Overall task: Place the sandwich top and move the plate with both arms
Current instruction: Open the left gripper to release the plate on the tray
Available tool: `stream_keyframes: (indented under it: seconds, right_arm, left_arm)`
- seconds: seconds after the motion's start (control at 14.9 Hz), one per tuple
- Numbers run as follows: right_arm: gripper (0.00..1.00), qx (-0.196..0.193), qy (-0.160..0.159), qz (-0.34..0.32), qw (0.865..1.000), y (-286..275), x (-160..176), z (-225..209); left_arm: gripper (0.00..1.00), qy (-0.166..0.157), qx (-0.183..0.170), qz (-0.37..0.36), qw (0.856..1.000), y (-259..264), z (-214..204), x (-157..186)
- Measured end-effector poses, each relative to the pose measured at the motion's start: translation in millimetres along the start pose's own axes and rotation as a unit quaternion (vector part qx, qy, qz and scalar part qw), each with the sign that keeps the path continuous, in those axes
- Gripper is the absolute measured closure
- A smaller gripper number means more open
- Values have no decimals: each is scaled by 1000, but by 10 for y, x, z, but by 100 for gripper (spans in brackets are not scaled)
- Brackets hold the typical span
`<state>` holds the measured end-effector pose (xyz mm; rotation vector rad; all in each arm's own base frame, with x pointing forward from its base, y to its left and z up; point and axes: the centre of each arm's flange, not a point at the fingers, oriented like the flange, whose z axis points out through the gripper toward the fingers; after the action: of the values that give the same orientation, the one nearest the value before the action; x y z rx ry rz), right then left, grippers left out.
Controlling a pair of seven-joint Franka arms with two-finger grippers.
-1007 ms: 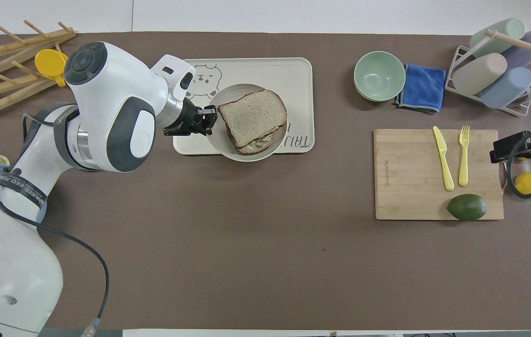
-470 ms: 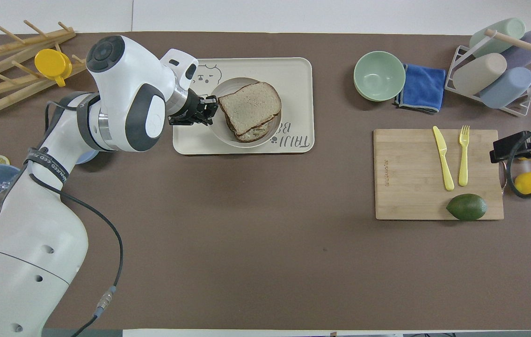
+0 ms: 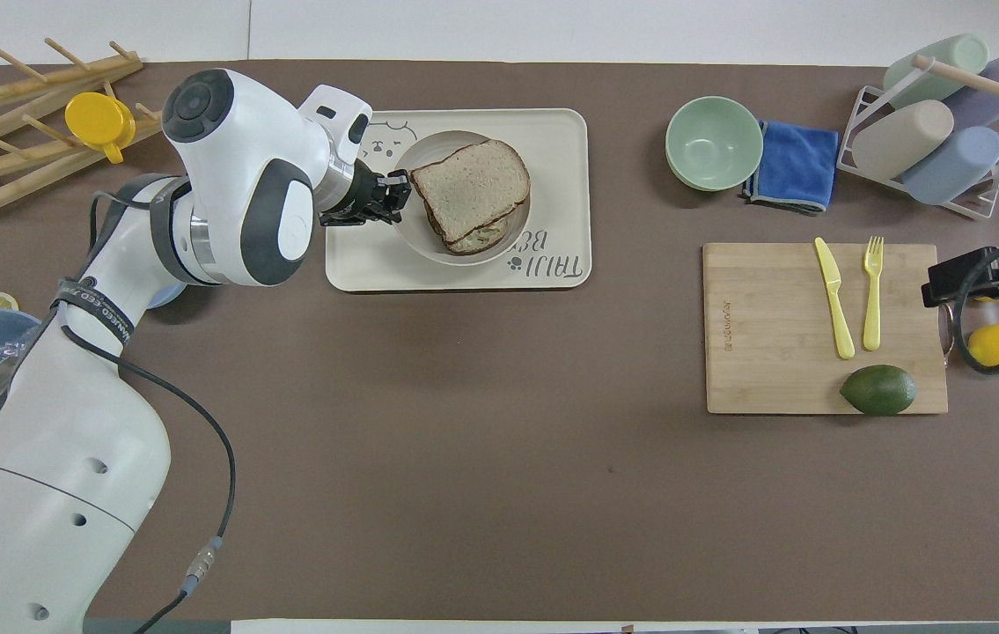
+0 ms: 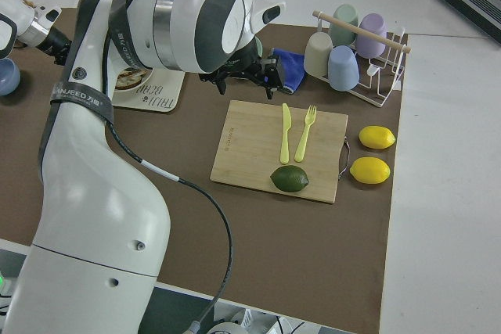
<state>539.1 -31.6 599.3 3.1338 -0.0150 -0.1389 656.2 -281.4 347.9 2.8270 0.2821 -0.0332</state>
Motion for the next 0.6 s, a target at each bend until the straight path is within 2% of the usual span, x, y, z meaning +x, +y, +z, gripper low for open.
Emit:
stream_keyframes:
  seconds: [0.54,0.6]
  right_arm:
    - [0,0,0,0,1000,0,0,0]
    - [0,0,0,0,1000,0,0,0]
  left_arm:
    - [96,15,-2,-1,1000,-36,200,-15]
    - [93,15,-2,2,1000,-42,207,-16]
